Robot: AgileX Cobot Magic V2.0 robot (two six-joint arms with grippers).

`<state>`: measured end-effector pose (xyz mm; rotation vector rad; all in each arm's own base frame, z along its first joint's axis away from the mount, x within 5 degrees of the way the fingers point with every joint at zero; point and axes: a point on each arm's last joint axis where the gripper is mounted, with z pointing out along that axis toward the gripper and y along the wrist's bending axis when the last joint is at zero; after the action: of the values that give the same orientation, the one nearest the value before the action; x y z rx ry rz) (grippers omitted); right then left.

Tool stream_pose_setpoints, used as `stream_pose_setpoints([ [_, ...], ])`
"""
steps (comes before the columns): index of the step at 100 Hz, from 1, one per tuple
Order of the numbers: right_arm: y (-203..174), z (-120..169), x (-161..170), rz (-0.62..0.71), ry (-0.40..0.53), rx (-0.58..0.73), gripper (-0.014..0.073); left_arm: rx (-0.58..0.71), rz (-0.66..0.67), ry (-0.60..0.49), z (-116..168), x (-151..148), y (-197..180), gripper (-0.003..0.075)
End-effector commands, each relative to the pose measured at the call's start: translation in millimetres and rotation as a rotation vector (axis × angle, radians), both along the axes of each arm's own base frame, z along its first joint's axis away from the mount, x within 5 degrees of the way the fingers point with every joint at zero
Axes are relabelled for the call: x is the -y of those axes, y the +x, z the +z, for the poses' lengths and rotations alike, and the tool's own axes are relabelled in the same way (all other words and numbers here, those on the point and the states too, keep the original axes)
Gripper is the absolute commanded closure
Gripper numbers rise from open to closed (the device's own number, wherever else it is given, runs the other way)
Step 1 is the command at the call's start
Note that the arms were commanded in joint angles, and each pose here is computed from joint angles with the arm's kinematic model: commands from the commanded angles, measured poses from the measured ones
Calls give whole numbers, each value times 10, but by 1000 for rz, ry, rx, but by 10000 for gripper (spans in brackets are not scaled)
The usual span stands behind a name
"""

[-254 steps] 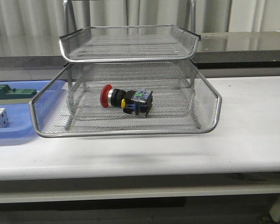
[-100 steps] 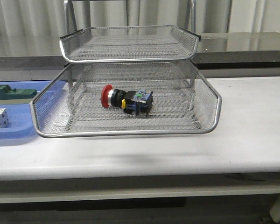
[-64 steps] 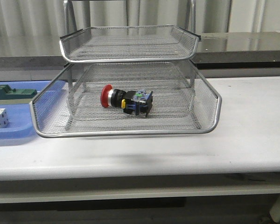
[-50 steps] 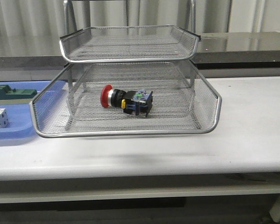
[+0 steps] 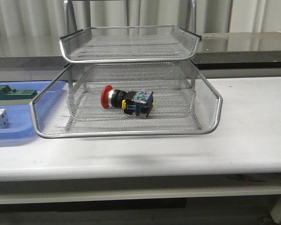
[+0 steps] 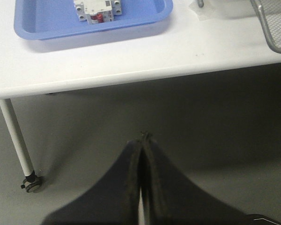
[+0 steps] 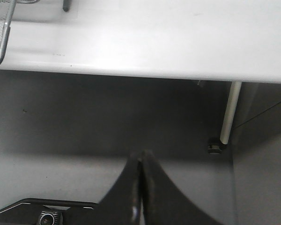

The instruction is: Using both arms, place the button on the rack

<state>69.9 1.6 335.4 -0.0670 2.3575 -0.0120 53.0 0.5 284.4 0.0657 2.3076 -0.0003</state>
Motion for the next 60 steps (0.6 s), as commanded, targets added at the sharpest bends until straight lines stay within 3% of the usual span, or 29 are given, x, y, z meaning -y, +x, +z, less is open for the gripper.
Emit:
stream_pose_setpoints([
  [1,36,141,-12,4,17,96,666,78,0,-24,117,12,37,741],
  [28,100,161,-111,40,135,115,666,78,0,-24,117,12,37,741],
  [60,664,-48,-355,68,375,-111,666,78,0,-24,117,12,37,741],
])
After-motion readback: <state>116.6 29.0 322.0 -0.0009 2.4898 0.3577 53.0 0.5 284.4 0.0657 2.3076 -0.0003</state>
